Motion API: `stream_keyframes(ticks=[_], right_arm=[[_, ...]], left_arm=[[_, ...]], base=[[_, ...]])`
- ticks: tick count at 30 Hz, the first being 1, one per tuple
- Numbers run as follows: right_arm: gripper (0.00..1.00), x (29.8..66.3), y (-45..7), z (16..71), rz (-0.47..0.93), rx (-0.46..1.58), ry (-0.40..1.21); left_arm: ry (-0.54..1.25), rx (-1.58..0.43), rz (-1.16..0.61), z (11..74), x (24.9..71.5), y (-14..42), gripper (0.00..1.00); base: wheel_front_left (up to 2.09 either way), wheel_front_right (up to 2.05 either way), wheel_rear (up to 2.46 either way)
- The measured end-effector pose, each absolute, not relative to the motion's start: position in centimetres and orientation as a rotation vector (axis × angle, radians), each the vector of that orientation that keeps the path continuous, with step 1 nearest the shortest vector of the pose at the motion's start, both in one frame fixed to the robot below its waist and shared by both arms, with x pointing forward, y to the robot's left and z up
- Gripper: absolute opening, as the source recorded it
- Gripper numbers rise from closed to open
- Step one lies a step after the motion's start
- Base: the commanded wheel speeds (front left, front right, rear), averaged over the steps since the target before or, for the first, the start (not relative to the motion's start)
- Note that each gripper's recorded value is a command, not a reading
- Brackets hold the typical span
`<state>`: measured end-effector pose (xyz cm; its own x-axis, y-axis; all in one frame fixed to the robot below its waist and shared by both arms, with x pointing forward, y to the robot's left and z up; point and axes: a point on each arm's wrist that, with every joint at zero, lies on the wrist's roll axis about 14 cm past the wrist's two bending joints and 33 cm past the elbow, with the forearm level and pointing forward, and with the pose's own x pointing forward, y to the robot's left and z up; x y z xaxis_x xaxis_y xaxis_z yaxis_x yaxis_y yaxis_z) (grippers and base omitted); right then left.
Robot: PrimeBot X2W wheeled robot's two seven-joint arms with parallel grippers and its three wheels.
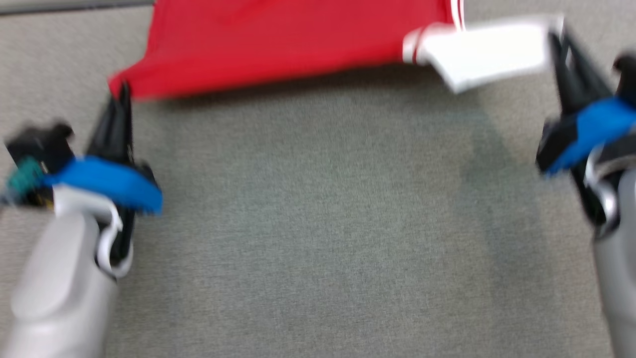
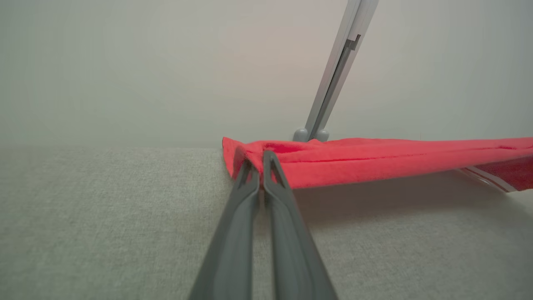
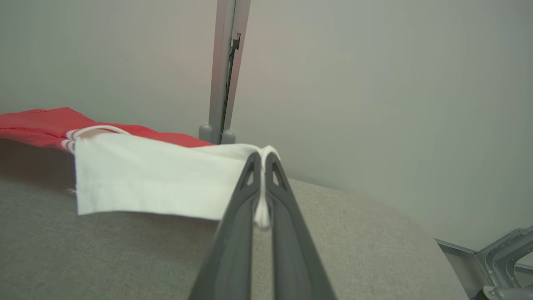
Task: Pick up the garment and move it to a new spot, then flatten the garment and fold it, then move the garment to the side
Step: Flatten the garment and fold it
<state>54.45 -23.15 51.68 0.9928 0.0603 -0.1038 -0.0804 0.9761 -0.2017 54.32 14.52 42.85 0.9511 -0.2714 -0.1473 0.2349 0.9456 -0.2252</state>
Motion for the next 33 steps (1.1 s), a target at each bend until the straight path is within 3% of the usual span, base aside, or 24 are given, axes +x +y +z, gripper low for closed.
stream_keyframes(ticks=[7,15,26,33], right_arm=[[0.00,45.6,-23.6,47.7,-0.019,-0.026,0.342],[0.00,36.3,-23.0,45.1,-0.063,0.032,0.611],[0.00,30.5,-23.5,43.0,-0.094,0.056,0.815],[0.00,32.8,-22.8,44.6,-0.067,0.049,0.731]], left_arm=[[0.265,-0.217,-0.204,41.6,46.7,15.8,0.00],[0.363,-0.175,-0.173,40.9,38.7,15.9,0.00],[0.565,-0.144,-0.204,38.8,31.9,14.8,0.00],[0.547,-0.179,-0.233,40.8,33.0,13.9,0.00]], base=[[0.00,0.00,0.00],[0.00,0.00,0.00],[0.00,0.00,0.00],[0.00,0.00,0.00]])
